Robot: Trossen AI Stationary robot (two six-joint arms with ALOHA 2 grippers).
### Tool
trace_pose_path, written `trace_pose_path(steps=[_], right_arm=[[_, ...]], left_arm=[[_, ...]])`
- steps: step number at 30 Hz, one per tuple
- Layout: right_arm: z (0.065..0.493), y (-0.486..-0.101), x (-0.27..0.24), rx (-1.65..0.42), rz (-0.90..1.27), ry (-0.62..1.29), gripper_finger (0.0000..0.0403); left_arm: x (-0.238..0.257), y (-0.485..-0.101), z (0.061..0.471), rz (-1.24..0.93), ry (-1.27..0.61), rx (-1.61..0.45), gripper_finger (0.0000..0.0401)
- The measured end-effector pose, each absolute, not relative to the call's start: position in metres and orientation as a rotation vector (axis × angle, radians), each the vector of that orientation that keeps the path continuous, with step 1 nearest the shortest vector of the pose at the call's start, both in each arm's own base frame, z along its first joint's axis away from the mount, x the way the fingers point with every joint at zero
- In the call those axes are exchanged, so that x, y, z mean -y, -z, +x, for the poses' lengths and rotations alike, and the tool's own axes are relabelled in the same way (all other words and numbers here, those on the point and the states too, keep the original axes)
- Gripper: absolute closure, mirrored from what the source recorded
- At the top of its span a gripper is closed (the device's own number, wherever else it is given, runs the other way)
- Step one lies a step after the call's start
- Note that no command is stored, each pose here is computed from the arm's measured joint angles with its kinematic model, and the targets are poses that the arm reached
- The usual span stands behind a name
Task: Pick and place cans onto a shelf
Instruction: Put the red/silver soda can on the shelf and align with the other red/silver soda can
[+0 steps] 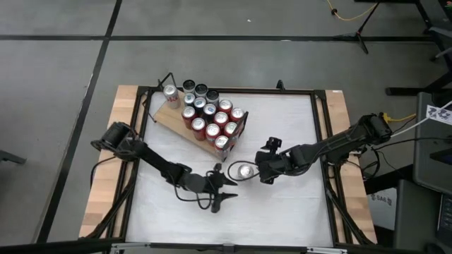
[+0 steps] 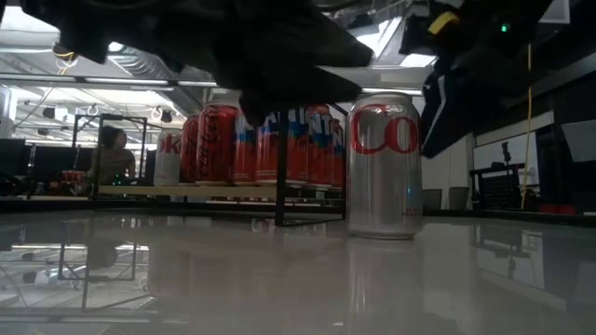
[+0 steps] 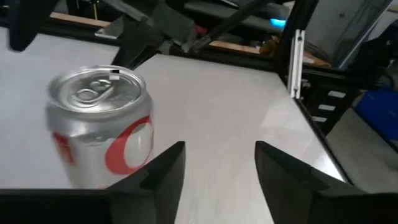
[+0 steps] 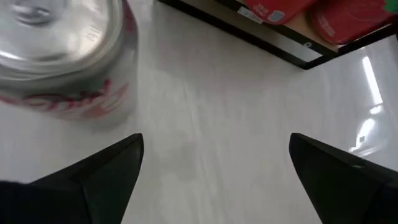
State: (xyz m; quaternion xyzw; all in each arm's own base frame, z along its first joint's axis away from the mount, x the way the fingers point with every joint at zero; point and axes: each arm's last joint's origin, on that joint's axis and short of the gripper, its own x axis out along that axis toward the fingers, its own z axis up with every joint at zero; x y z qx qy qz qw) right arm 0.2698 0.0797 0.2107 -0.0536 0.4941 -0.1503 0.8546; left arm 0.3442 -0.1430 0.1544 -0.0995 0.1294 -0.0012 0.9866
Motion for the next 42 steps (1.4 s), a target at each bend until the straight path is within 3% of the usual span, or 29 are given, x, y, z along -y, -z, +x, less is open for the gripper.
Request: trace_pose_path(steps=[11,28,42], right_arm=[[0.273,-0.198,-0.079,-0.971,-0.081,0.277,0.001],[0.283,-0.203,-0.09,-0.92,0.033,0.02,0.001],[0.281,-0.202,-0.09,-0.942,0.007,0.004,0.001]], left_arm=[[0.131,-0.135,0.356,-0.198,-0.097,-0.31,0.0255],[0.138,-0.126,0.345,-0.118,-0.271,-0.371,0.0257],[0.149,-0.125,0.34,-0.065,-0.237,-0.377,0.0257]])
